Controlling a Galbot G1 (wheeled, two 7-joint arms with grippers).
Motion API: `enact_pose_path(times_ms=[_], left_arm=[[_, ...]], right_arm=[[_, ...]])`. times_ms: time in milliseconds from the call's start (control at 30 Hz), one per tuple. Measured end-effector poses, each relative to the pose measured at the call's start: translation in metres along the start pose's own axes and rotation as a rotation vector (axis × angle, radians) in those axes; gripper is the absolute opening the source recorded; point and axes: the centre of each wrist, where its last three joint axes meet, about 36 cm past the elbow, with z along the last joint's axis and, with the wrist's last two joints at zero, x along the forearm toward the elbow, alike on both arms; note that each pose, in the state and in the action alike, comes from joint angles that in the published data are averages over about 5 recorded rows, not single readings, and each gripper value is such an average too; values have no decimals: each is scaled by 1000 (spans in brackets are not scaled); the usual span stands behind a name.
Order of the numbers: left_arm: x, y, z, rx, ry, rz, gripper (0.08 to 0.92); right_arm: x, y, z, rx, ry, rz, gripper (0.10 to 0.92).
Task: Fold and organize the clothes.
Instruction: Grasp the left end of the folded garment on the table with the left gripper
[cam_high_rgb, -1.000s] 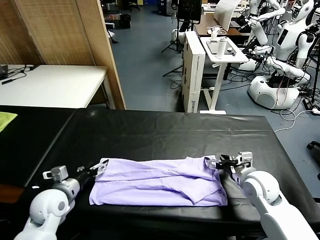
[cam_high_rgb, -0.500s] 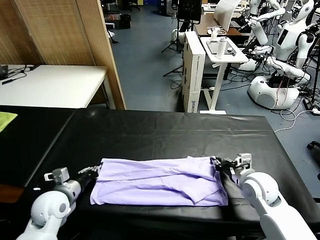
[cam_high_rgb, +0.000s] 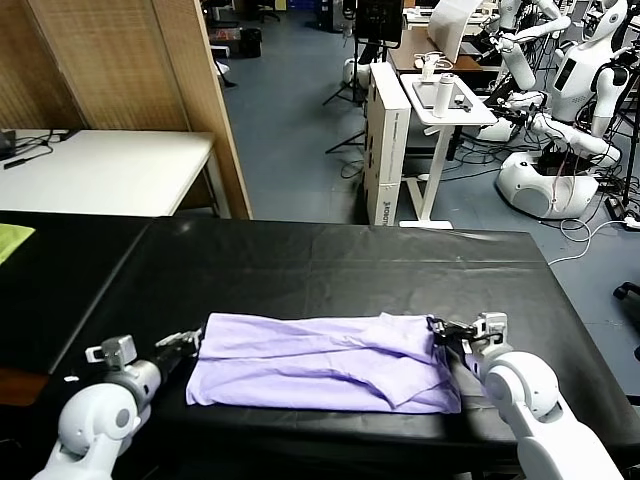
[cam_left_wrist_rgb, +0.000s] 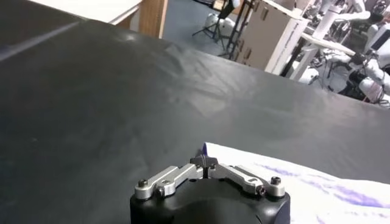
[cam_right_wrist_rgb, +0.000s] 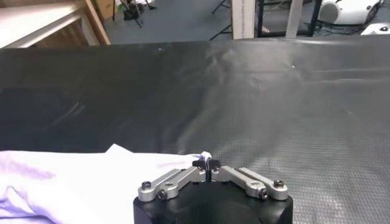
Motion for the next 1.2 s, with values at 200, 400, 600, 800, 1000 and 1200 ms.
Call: enact_pose_path(times_ms=[200,400,600,800,1000,1200], left_arm=[[-7,-3,0,9,3,5,446],[-12,-4,4,18,14,7,808],[-14,-5,7,24,18,11,848],[-15,-6,8,22,15,6,508],[-14,-6,7,20,5,0,179],[-14,-7,5,20,-2,3,147]], right_arm=[[-1,1,-1,1,-2,-4,139],[-1,1,-1,1,-3,-3,139],[-2,0,-2,-1,-4,0,139],[-2,-1,0,-9,-8,36,139],[1,1,7,-32,-10,62,139],[0,3,9,-47,-13,72,139]])
